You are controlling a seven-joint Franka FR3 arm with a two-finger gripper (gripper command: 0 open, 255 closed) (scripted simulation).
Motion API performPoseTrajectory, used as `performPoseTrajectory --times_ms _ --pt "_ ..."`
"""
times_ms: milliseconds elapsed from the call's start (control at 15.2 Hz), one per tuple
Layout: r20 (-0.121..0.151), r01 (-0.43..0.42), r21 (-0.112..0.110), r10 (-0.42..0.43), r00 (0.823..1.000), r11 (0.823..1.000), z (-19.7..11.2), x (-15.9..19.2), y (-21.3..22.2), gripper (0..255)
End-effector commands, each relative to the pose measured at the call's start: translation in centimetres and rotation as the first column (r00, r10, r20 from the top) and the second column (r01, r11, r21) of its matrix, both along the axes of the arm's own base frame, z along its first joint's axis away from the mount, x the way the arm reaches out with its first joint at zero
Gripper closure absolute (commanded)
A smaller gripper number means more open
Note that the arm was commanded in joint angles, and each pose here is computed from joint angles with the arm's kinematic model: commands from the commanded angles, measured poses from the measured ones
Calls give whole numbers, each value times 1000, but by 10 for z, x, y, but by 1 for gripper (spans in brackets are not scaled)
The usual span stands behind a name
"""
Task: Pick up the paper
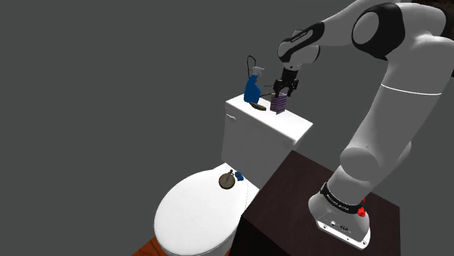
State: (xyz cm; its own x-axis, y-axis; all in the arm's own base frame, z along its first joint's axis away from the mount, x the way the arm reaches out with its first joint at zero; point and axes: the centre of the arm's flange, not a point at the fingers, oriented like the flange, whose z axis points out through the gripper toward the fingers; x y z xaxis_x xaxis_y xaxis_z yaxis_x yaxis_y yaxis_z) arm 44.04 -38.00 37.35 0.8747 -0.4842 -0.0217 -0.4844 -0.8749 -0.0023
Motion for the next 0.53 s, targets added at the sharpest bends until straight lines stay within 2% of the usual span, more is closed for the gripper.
performPoseTrajectory --times_ms 0,330,462 --pt "0 0 0 0 1000 1000 11 0 -1 255" --pt "0 0 0 0 1000 1000 37 0 -1 255" --pt "0 0 0 0 1000 1000 38 0 -1 255"
